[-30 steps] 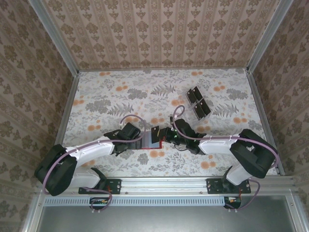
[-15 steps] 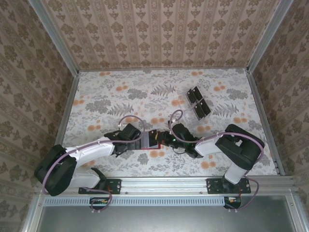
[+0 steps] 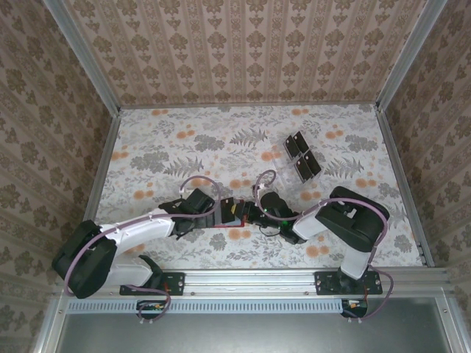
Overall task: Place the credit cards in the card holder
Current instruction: Insert the credit card into the card holder.
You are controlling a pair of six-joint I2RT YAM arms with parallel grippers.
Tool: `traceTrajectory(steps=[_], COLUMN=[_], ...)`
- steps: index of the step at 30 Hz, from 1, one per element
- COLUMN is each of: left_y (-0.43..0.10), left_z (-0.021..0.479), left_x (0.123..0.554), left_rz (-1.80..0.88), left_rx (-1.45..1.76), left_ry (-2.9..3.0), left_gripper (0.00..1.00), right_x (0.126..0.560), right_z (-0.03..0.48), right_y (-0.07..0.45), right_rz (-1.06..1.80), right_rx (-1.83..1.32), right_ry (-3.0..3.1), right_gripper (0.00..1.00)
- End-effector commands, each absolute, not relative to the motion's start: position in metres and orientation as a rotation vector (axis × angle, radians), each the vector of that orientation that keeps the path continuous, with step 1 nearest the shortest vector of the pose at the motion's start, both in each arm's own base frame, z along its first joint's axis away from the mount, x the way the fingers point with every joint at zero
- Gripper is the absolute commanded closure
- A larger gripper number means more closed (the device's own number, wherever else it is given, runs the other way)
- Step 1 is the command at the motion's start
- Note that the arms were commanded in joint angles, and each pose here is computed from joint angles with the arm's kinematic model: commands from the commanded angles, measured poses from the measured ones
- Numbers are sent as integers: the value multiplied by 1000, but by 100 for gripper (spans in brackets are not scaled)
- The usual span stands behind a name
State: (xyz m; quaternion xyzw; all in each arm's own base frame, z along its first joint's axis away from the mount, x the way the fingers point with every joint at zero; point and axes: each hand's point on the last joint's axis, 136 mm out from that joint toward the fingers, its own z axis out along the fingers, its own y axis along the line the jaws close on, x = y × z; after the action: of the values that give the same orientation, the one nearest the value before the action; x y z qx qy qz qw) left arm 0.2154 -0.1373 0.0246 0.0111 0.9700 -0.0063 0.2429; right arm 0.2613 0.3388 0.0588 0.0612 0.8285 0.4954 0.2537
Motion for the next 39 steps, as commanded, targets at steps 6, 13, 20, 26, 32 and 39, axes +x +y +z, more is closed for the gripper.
traceTrajectory(steps=[6, 13, 20, 26, 32, 39], left_y=[-126, -126, -125, -124, -124, -124], left_z=[17, 16, 16, 16, 16, 16], left_x=[207, 206, 205, 205, 205, 205], left_rz=[40, 39, 40, 41, 43, 41], left_rx=[21, 22, 24, 23, 23, 22], left_ry=[2674, 2675, 2676, 2674, 2673, 2672], left_gripper=[0, 0, 0, 0, 0, 0], right_x=[264, 266, 268, 269, 268, 265], right_z=[57, 54, 51, 49, 45, 42], right_y=[340, 341, 341, 345, 346, 345], right_rz=[1358, 1361, 1374, 1403, 1423, 1423], right_rx=[201, 222, 252, 274, 291, 293], right_ry=[2190, 2178, 2163, 2153, 2150, 2156], right_gripper=[100, 100, 100, 100, 100, 100])
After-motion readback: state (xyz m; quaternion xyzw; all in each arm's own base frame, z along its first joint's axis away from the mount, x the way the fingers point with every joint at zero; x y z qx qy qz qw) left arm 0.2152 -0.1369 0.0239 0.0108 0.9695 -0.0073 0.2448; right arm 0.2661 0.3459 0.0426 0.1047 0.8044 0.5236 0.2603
